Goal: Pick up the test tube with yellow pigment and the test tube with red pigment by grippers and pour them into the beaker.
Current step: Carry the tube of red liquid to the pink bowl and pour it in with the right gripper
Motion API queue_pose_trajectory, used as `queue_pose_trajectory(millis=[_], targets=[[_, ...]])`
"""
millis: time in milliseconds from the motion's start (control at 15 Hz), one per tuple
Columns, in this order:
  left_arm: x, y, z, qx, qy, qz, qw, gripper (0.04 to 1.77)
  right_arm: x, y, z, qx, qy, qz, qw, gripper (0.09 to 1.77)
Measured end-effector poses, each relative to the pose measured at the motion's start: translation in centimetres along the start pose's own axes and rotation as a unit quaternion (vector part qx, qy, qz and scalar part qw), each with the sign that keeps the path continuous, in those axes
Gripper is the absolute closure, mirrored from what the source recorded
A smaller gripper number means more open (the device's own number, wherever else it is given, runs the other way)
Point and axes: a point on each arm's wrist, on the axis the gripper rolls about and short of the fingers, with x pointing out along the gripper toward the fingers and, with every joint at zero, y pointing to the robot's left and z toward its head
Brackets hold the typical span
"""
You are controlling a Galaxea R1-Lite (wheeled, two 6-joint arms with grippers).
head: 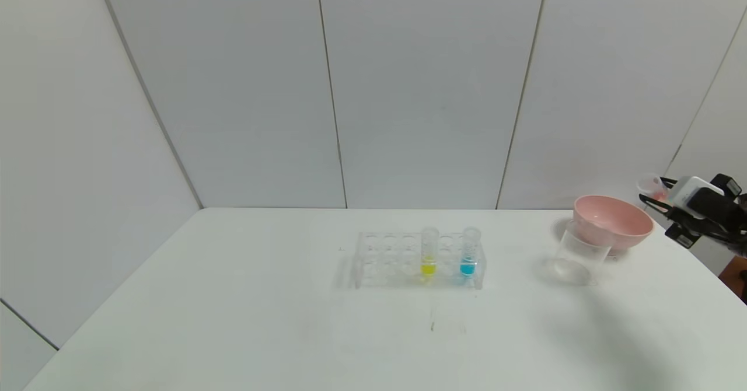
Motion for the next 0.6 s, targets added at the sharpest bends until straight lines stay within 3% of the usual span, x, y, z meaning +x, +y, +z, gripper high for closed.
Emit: queue_pose_trajectory(millis=[600], targets=[[0.0,0.0,0.0,0.0,0.0,0.0,1.0,0.05,0.41,0.73,-0.13,-0.106,0.0,0.012,0.994,1.35]])
